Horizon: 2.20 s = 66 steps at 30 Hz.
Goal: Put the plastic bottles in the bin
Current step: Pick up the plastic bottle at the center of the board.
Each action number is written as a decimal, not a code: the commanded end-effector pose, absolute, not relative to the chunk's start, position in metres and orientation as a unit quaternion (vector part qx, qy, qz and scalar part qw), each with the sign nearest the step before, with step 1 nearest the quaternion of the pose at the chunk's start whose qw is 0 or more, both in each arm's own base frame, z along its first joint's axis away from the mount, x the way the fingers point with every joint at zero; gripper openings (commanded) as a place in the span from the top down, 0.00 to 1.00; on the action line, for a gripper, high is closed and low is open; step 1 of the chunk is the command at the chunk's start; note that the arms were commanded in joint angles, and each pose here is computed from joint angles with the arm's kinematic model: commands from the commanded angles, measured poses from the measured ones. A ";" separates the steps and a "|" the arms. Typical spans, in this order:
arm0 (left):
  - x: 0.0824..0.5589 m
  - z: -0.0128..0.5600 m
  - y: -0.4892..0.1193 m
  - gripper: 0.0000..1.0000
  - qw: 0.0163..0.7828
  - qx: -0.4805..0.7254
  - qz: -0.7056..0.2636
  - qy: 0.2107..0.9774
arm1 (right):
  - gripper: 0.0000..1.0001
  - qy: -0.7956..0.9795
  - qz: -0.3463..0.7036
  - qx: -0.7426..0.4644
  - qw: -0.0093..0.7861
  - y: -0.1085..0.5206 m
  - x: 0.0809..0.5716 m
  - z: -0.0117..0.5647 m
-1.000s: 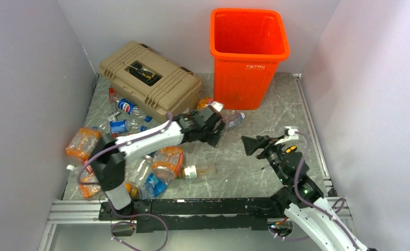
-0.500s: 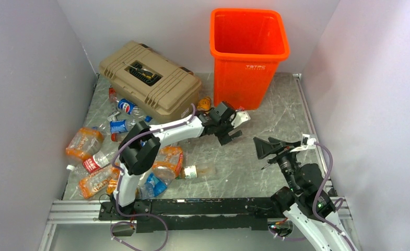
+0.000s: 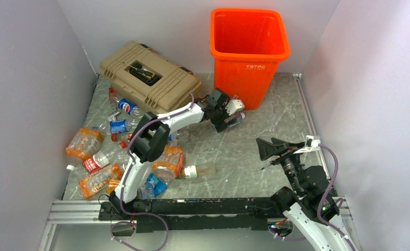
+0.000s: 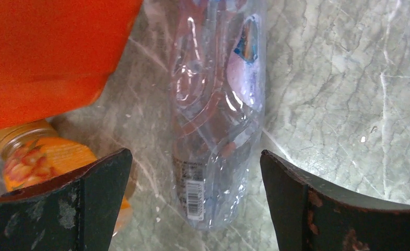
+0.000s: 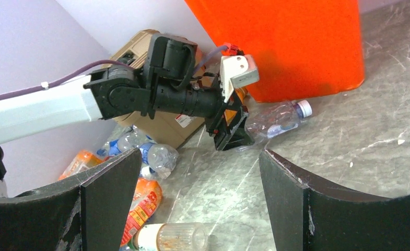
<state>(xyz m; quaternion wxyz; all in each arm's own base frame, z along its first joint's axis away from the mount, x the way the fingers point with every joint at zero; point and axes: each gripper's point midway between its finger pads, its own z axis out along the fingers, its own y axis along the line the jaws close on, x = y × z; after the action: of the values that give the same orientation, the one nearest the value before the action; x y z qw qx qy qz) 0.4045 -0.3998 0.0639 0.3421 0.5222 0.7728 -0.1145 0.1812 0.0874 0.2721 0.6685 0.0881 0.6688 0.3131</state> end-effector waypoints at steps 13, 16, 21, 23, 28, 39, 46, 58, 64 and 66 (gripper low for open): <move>0.363 0.018 -0.410 0.24 0.255 0.524 -0.187 0.791 | 0.14 0.662 0.321 0.092 0.671 0.088 0.180 0.281; 0.362 0.022 -0.409 0.36 0.259 0.517 -0.189 0.793 | 0.14 0.661 0.324 0.093 0.670 0.088 0.180 0.284; 0.364 0.050 -0.406 0.57 0.287 0.503 -0.187 0.793 | 0.14 0.659 0.330 0.094 0.670 0.088 0.177 0.293; 0.359 0.071 -0.403 0.62 0.300 0.498 -0.191 0.791 | 0.14 0.658 0.330 0.093 0.671 0.086 0.175 0.297; 0.326 0.150 -0.379 0.70 0.353 0.494 -0.219 0.764 | 0.13 0.653 0.331 0.080 0.677 0.088 0.173 0.311; 0.233 0.297 -0.308 0.81 0.511 0.464 -0.306 0.656 | 0.10 0.589 0.448 0.007 0.673 0.145 0.179 0.384; 0.185 0.326 -0.295 0.92 0.586 0.446 -0.394 0.550 | 0.06 0.478 0.561 -0.048 0.674 0.175 0.159 0.448; 0.169 0.331 -0.294 1.00 0.593 0.439 -0.429 0.521 | 0.06 0.476 0.631 -0.078 0.607 0.224 0.182 0.464; 0.176 0.329 -0.292 1.00 0.601 0.431 -0.417 0.528 | 0.07 0.500 0.639 -0.080 0.580 0.246 0.194 0.455; 0.177 0.328 -0.292 1.00 0.601 0.431 -0.415 0.529 | 0.09 0.508 0.645 -0.075 0.566 0.253 0.198 0.448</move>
<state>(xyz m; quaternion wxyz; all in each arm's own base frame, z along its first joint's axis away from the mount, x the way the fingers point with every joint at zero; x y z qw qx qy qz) 0.1745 -0.2935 0.3090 0.5747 0.4430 0.5499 -0.4136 0.2094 0.2486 0.4154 0.5642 -0.0622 0.5498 0.6128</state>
